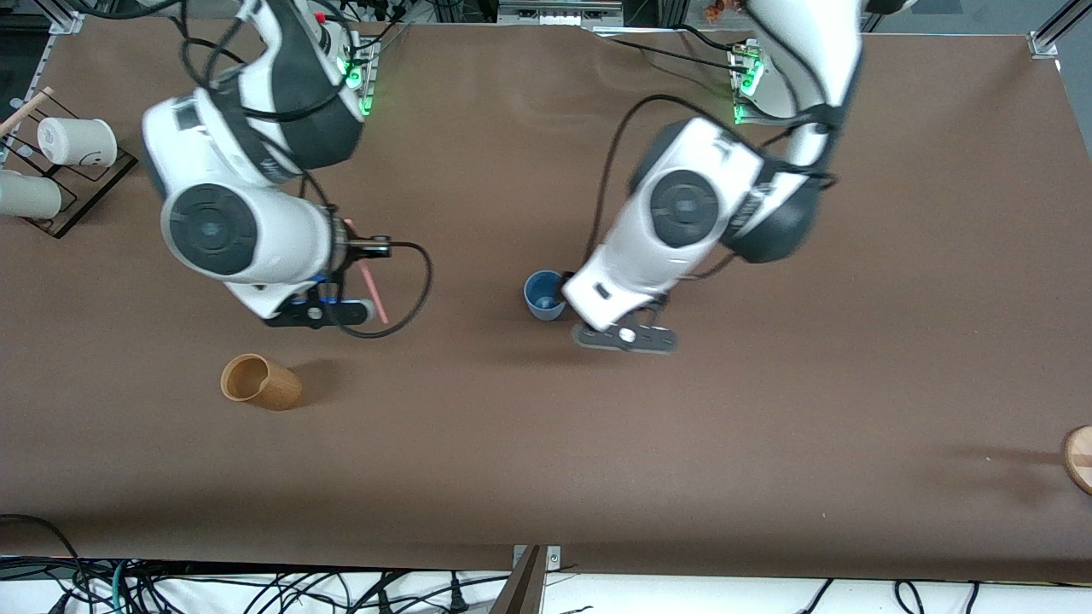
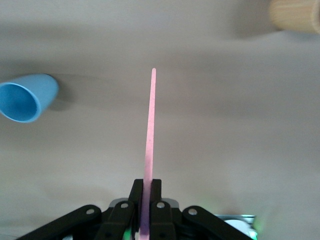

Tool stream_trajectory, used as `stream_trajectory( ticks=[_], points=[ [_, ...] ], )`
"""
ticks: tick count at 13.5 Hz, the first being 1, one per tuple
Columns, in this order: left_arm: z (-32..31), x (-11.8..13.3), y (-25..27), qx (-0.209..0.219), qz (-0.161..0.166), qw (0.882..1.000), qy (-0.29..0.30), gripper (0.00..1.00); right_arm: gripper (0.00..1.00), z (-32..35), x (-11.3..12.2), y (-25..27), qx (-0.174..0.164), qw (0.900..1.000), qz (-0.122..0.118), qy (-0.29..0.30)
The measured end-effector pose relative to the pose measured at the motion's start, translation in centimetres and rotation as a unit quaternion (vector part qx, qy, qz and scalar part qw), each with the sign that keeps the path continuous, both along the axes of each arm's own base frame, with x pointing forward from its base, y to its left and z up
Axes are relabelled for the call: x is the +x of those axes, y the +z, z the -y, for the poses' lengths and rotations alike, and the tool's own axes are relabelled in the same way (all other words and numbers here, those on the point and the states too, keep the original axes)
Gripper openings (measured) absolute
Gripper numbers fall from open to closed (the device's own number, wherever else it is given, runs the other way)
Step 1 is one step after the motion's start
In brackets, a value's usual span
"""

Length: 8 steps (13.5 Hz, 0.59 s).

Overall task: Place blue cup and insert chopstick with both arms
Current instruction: 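Set the blue cup down mid-table while the right gripper carries the chopstick over, then insert the pink chopstick into the blue cup with the right gripper and release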

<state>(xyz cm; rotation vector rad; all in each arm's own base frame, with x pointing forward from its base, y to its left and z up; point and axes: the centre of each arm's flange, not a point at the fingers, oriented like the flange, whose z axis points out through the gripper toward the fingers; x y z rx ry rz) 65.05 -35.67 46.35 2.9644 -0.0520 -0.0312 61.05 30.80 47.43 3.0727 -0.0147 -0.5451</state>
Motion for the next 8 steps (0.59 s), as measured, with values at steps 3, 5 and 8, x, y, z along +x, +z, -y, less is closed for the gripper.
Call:
stream_trajectory(
  ticks=[3,5,8],
  points=[
    [-11.0,2.5,6.9,-0.010,0.024,0.998,0.048,1.00,0.09,-7.1,-2.4,-1.7,0.005,0.999,0.006,-0.048],
    [-18.4,2.6,10.5,-0.009,0.022,0.997,0.070,1.00,0.09,-11.6,-4.4,-2.0,0.012,0.996,0.014,-0.088],
    [-27.3,1.8,13.4,-0.006,0.015,0.997,0.069,1.00,0.09,-16.6,-7.0,-1.9,0.025,0.989,0.023,-0.141]
  ],
)
